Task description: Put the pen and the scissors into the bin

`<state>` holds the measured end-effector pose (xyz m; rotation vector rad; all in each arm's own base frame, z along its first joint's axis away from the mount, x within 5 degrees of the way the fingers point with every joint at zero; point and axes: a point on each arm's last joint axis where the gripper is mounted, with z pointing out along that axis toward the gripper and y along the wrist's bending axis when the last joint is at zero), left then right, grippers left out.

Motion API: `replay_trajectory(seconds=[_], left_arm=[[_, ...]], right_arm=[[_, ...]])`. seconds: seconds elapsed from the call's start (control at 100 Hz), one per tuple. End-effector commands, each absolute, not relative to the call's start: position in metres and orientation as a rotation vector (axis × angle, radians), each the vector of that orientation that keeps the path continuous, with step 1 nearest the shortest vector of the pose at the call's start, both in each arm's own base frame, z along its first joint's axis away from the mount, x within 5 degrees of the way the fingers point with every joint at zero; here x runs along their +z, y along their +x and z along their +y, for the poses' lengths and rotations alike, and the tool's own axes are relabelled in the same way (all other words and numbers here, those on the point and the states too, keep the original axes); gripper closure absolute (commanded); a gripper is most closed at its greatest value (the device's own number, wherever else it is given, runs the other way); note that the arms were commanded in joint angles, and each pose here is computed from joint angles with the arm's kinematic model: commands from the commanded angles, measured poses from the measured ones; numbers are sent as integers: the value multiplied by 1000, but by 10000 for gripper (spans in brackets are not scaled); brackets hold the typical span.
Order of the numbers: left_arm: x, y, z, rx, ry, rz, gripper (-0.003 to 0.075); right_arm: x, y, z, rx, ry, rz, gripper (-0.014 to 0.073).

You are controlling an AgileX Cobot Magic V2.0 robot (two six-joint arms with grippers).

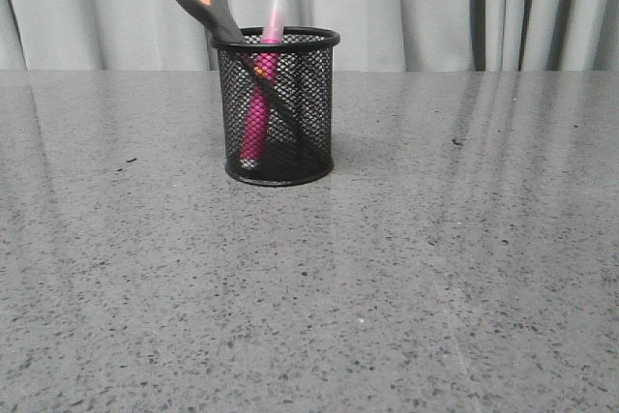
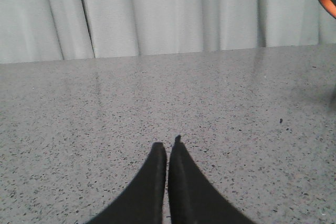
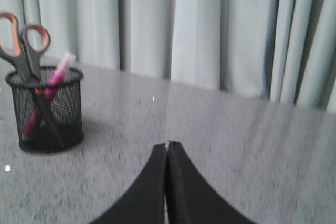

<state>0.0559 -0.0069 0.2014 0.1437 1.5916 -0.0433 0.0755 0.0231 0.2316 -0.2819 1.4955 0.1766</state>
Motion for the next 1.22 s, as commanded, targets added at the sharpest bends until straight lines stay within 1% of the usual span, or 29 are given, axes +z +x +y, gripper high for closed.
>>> replay_trajectory(seconds=[0.0,0.23,0.38,0.52,1.21], left_arm=[[202,54,-6,-48,123,1514,740],[202,54,-6,-48,123,1514,740],[202,54,-6,-48,123,1514,740],[202,54,-6,-48,123,1514,740],[202,54,-6,-48,123,1514,740]], right_arm=[[231,72,20,168,-250,1521,659],[210,60,8,60,-145,1462,659],[206,54,5,-20,-150,1479,659],[199,55,5,-24,-158,1556,659],[199,55,4,-40,-171,1551,659]])
